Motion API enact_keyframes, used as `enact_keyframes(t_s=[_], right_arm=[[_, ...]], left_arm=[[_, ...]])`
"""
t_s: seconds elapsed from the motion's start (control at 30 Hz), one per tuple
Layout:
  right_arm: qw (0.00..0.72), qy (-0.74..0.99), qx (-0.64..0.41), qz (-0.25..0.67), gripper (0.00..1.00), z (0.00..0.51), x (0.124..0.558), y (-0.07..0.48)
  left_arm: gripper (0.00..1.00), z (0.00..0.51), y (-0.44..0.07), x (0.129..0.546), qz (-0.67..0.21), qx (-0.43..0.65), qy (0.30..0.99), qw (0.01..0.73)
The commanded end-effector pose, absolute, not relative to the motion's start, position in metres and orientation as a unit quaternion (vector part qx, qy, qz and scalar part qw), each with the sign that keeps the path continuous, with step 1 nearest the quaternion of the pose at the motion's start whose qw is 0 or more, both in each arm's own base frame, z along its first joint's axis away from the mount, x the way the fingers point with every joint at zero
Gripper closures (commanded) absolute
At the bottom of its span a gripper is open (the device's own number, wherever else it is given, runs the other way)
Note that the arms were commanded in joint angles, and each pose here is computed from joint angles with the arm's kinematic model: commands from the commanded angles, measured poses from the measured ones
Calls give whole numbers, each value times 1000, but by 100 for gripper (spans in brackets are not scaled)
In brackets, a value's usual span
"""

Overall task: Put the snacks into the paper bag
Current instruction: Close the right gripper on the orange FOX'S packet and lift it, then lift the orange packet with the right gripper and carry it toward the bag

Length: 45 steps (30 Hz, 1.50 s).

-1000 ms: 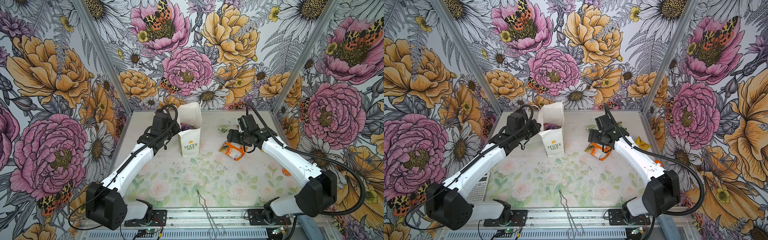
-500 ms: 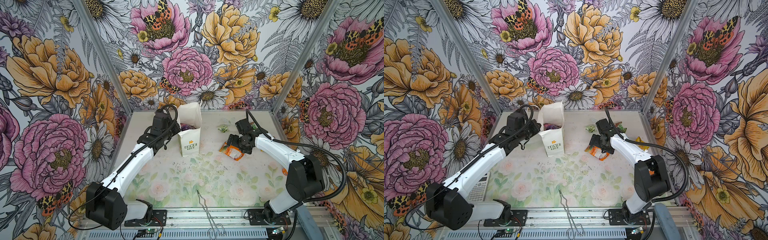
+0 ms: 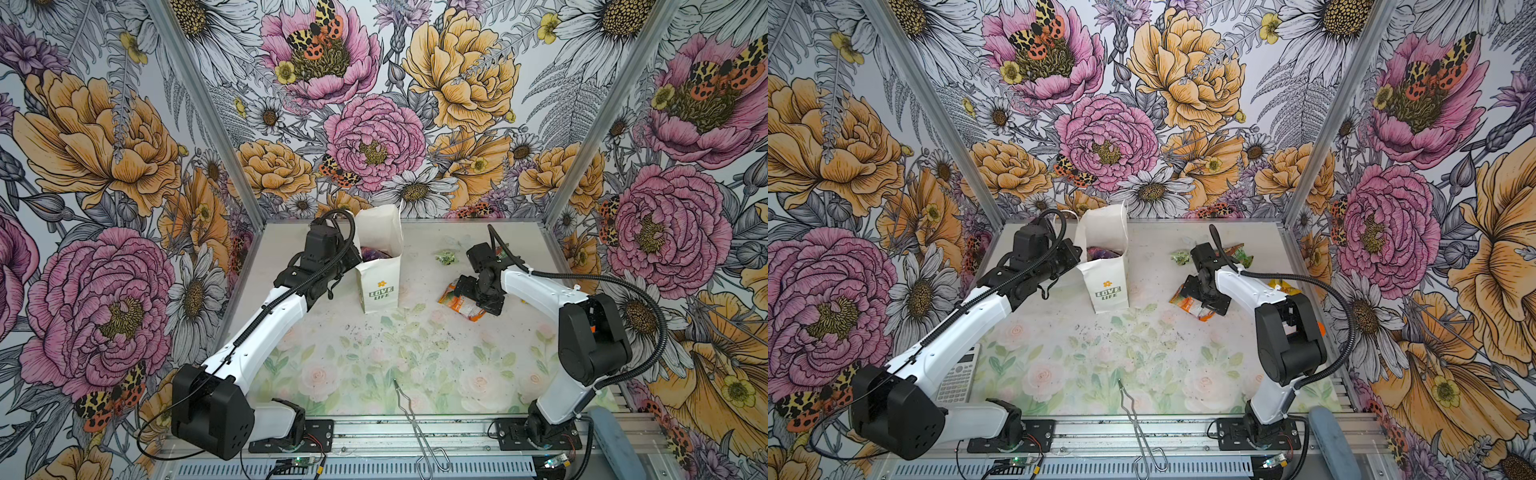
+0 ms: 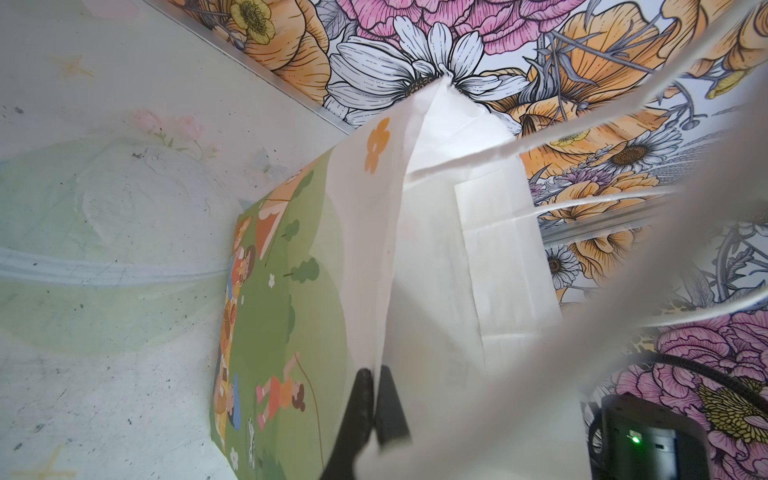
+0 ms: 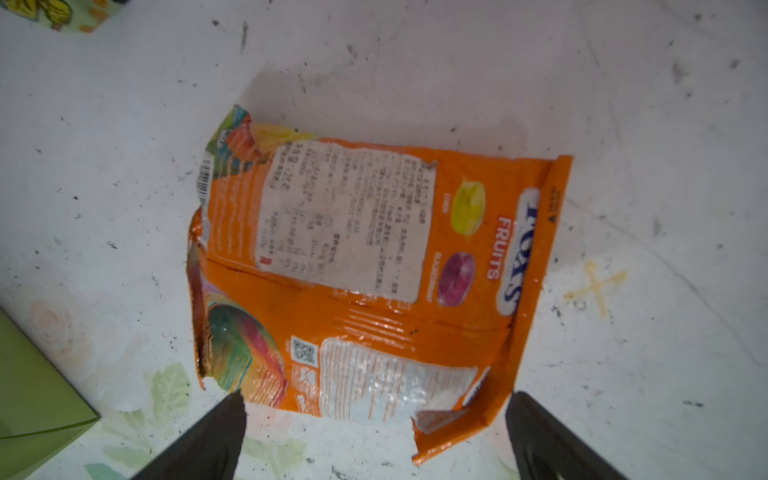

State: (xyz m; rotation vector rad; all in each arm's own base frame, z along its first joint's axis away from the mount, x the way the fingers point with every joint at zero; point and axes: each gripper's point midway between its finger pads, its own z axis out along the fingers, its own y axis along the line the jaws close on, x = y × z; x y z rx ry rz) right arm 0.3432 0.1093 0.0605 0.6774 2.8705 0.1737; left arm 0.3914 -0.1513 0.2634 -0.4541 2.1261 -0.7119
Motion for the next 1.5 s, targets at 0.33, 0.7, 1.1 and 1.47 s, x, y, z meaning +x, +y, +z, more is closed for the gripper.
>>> enact_keyframes(t_s=[0.33,0.7,1.1,1.47], right_arm=[[55,976,211,13,0,16,353,101],[46,979,189,57,12,1,356,117],[82,980,158,88,60,18,364,125],[105,981,126,105,92,36,369,130]], left_arm=[[100,266,-152,394,-291,-180,844,412],[100,267,-151,393,-290,-182,843,414],[100,269,-151,391,-291,-183,842,416],[100,272,-151,389,-291,-183,840,419]])
